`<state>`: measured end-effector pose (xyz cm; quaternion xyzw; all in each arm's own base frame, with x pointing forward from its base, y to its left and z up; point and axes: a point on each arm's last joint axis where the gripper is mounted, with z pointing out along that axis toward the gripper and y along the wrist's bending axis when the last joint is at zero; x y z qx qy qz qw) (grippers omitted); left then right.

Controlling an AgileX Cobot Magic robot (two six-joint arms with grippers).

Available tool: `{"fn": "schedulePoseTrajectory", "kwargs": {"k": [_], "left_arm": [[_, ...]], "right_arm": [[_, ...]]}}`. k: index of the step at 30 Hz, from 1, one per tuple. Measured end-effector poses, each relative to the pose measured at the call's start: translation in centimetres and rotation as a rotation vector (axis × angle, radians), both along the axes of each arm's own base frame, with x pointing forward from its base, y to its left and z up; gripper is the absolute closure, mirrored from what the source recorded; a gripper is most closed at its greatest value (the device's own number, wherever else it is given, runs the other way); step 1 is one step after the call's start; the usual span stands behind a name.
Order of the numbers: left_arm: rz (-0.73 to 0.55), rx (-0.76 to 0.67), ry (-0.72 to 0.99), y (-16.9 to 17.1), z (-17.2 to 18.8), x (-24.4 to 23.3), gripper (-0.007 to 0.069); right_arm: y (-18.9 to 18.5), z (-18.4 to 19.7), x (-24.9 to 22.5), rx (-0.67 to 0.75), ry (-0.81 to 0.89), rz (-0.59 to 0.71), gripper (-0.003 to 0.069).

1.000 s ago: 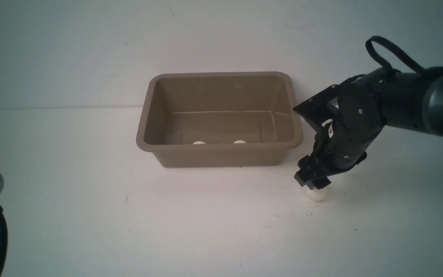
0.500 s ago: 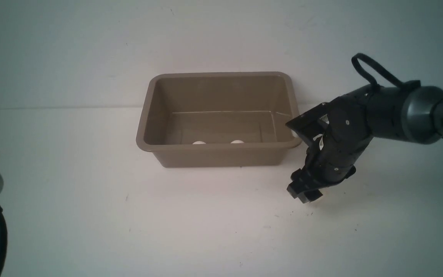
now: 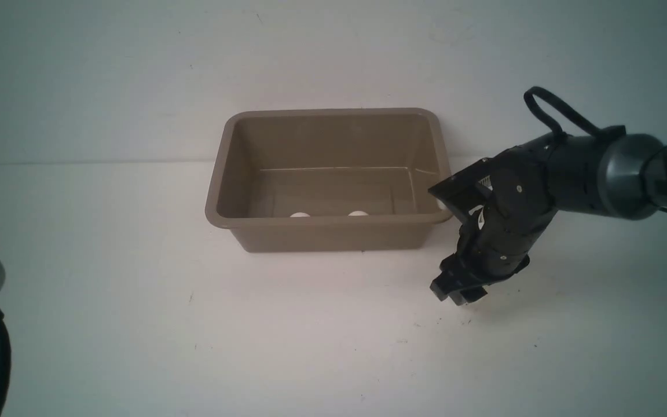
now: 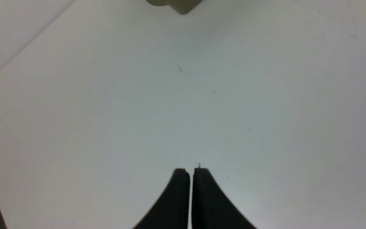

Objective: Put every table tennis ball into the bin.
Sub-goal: Use the right arm to clamp the table tennis ball closest to it, then use the right arm to put the table tennis ball into the box

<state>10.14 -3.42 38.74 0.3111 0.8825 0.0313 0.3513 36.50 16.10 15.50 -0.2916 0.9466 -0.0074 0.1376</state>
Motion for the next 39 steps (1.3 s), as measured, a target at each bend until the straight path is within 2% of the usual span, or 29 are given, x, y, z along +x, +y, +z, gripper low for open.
{"fn": "schedulePoseTrajectory", "kwargs": {"k": [4, 9, 10, 15, 21, 28, 32, 39], "left_arm": [[0.000, 0.000, 0.000, 0.0, 0.0, 0.0, 0.0629], [0.000, 0.001, 0.000, 0.0, 0.0, 0.0, 0.0629], [0.000, 0.001, 0.000, 0.0, 0.0, 0.0, 0.0629], [0.000, 0.000, -0.001, 0.0, 0.0, 0.0, 0.0629], [0.000, -0.001, -0.004, 0.0, 0.0, 0.0, 0.0629], [0.000, -0.001, -0.005, 0.0, 0.0, 0.0, 0.0629], [0.000, -0.001, -0.005, 0.0, 0.0, 0.0, 0.0629], [0.000, -0.001, -0.005, 0.0, 0.0, 0.0, 0.0629]], "right_arm": [[-0.1, 0.8, -0.5, 0.005, 0.030, -0.013, 0.0295], [0.4, 5.8, -2.2, 0.061, -0.036, 0.015, 0.0295], [0.4, 5.8, -2.2, 0.060, -0.036, 0.015, 0.0295], [2.2, 12.8, -4.5, 0.181, -0.231, 0.091, 0.0295], [3.7, 15.8, -2.3, 0.243, -0.359, 0.113, 0.0295], [6.2, 14.7, 2.2, 0.217, -0.353, 0.120, 0.0295], [7.6, 12.4, 5.0, 0.175, -0.323, 0.127, 0.0295], [8.6, 9.3, 6.9, 0.149, -0.280, 0.127, 0.0295]]}}
